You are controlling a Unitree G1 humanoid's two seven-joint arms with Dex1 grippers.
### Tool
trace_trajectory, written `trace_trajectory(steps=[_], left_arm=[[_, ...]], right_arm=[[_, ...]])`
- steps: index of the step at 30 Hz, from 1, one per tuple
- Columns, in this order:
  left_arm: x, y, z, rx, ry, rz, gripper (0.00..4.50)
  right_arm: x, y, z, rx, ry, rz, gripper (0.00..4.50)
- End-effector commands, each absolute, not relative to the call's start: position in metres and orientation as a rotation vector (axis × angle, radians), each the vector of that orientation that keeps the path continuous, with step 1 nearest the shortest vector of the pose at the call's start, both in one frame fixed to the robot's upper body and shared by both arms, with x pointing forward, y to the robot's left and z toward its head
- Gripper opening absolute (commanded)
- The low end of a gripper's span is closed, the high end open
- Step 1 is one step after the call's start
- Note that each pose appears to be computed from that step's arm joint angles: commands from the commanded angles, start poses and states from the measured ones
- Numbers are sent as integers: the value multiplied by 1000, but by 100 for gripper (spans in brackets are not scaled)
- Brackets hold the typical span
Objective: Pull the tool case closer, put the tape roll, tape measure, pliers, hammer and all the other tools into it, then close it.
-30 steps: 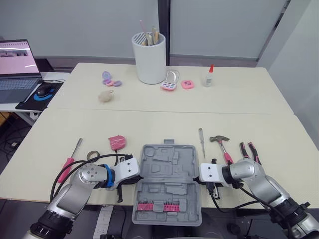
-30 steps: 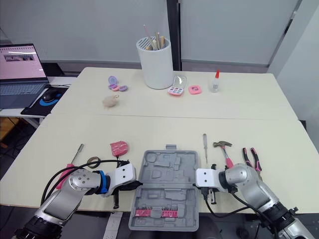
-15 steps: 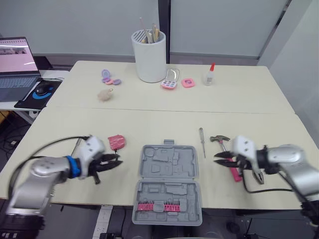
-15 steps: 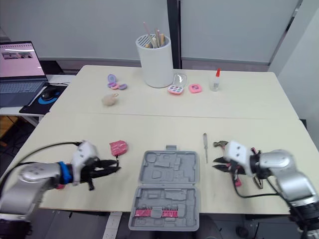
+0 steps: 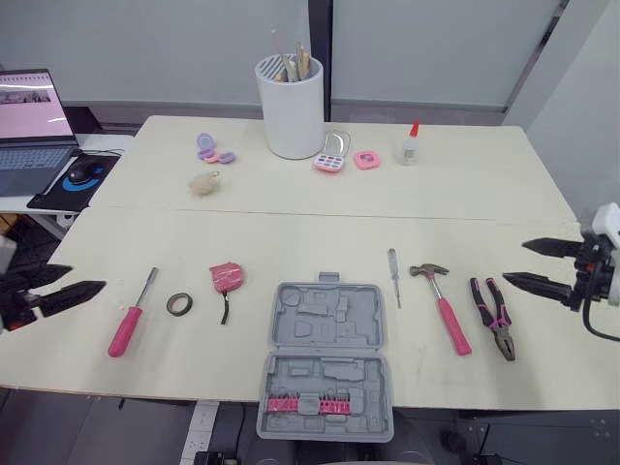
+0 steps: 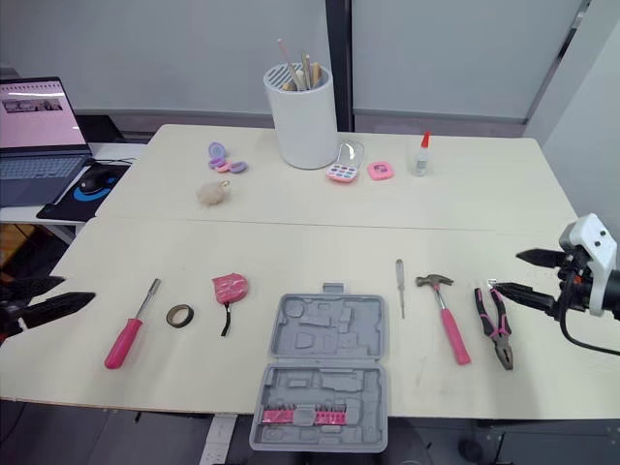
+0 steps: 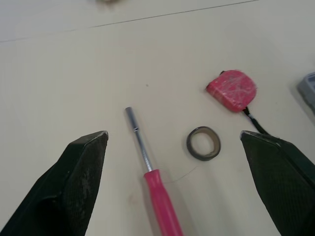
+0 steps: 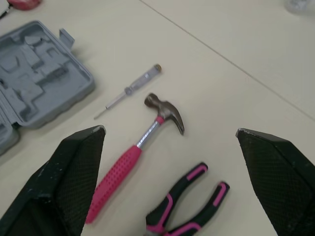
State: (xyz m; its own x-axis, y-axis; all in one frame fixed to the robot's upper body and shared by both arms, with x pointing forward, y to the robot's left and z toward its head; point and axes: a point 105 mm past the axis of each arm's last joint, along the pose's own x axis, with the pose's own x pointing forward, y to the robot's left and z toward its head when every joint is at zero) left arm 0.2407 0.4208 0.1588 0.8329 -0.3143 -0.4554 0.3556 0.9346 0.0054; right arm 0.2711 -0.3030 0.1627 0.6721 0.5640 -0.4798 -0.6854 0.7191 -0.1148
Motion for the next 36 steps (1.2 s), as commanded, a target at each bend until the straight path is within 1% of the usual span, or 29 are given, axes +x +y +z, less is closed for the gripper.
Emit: trace_trajectory(steps=[1, 7, 19, 24, 31, 36], left_arm=[[236, 434, 163, 130, 479, -315, 450], [239, 439, 157, 133, 484, -275, 450], [235, 434, 156, 161, 502, -292, 450], [235, 432, 156, 164, 498, -292, 450], [230, 428, 154, 159, 499, -287, 450], [226, 429, 155, 156, 496, -271, 450]], right_arm=[[269, -318, 177, -322, 387, 663, 447], [269, -325, 170, -315, 406, 634, 447], [271, -323, 168, -352, 407, 630, 447], [277, -320, 168, -365, 386, 642, 447], [286, -303, 170, -372, 353, 709, 447], [289, -304, 168, -369, 361, 713, 447]])
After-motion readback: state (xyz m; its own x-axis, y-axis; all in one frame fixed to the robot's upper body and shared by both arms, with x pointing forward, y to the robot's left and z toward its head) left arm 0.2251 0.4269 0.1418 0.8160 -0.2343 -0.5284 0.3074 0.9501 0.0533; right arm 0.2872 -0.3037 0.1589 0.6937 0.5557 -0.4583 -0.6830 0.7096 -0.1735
